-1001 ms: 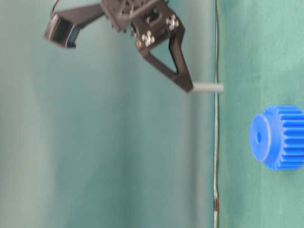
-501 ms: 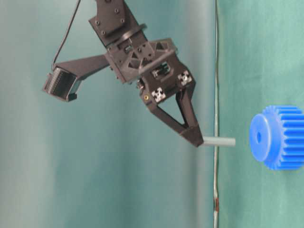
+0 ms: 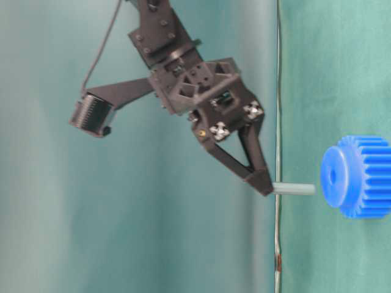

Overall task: Insert the shaft placed at a random location into the center hole of the medium gear at another random location.
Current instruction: 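Lift the shaft and carry it left over the blue gear's hole, then align the shaft above the gear's center hole and lower it in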

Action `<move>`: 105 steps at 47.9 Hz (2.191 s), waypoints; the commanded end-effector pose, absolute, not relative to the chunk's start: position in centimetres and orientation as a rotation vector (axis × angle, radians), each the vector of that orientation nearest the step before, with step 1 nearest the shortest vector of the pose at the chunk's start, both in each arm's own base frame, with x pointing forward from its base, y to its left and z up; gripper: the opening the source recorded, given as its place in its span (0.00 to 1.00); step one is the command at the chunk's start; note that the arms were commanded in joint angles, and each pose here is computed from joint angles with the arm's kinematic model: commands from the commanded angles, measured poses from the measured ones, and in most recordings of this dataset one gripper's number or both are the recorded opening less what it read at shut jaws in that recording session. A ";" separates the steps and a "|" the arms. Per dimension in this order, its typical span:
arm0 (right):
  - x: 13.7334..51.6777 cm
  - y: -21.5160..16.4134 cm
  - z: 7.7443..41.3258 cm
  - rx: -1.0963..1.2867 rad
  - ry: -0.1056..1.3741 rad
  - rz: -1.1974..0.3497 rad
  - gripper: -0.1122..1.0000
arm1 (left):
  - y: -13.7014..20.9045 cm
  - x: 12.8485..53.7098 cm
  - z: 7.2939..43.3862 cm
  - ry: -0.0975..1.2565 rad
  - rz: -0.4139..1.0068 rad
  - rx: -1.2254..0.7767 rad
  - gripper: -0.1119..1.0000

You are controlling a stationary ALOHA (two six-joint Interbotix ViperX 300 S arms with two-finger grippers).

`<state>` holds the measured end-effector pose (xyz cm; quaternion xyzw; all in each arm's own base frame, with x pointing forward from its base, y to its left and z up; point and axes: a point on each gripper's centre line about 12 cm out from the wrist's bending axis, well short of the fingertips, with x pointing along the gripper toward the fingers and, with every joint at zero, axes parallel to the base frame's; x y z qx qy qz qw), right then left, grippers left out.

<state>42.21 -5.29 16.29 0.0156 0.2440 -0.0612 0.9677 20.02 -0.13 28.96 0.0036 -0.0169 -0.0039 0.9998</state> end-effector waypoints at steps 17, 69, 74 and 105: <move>42.6 -5.3 16.1 0.028 0.478 -0.123 0.22 | -0.2 20.3 29.4 -0.043 -0.010 0.010 0.10; 42.0 -5.2 15.6 0.034 0.522 -0.123 0.22 | -0.2 20.2 29.4 -0.043 -0.010 0.009 0.10; 42.1 -5.2 15.2 0.034 0.522 -0.123 0.22 | -0.1 20.2 29.3 -0.041 -0.009 0.010 0.10; 42.4 -5.3 13.4 0.040 0.551 -0.126 0.22 | -0.2 20.2 29.3 -0.043 -0.010 0.009 0.10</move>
